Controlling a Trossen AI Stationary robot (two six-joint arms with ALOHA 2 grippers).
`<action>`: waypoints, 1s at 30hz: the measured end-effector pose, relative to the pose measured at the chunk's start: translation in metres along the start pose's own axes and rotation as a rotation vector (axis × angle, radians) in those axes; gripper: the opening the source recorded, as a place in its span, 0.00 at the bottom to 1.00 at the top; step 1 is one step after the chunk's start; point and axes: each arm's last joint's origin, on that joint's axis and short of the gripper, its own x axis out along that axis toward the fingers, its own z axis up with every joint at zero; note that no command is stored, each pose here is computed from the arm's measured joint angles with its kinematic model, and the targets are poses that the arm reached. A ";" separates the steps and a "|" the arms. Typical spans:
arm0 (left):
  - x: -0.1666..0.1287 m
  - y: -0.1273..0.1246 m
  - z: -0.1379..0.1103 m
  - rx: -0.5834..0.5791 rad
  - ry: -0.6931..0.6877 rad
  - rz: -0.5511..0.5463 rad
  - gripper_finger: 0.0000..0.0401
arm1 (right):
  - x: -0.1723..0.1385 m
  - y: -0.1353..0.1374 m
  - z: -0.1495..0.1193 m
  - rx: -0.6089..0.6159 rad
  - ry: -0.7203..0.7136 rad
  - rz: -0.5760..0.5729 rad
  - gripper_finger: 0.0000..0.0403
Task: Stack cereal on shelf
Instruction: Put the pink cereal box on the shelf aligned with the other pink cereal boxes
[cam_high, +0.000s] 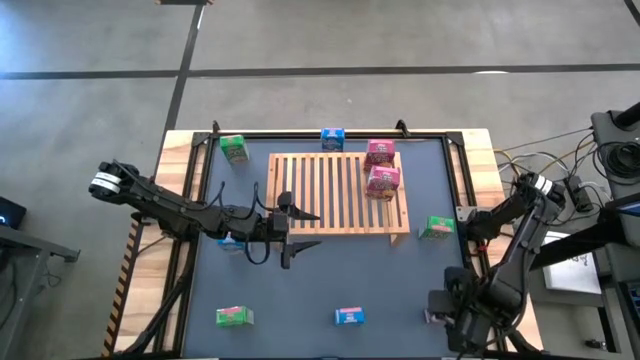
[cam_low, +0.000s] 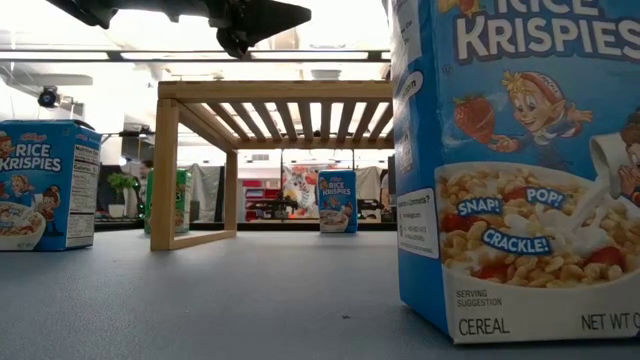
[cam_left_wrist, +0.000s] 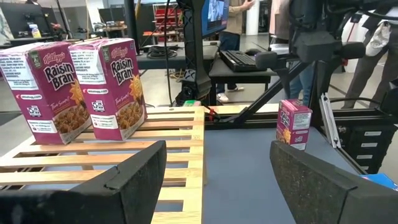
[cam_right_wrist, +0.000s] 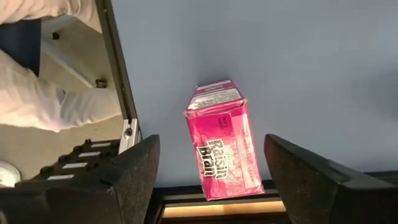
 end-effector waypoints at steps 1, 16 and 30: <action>0.000 0.000 0.000 0.000 0.000 0.000 0.67 | 0.000 0.000 0.000 0.015 0.000 -0.001 0.70; 0.000 0.000 0.000 0.000 0.000 0.000 0.67 | 0.022 -0.003 -0.001 0.013 0.035 -0.075 0.90; 0.000 0.000 0.000 0.000 0.001 0.000 0.67 | 0.032 -0.005 -0.002 -0.031 0.056 -0.113 0.77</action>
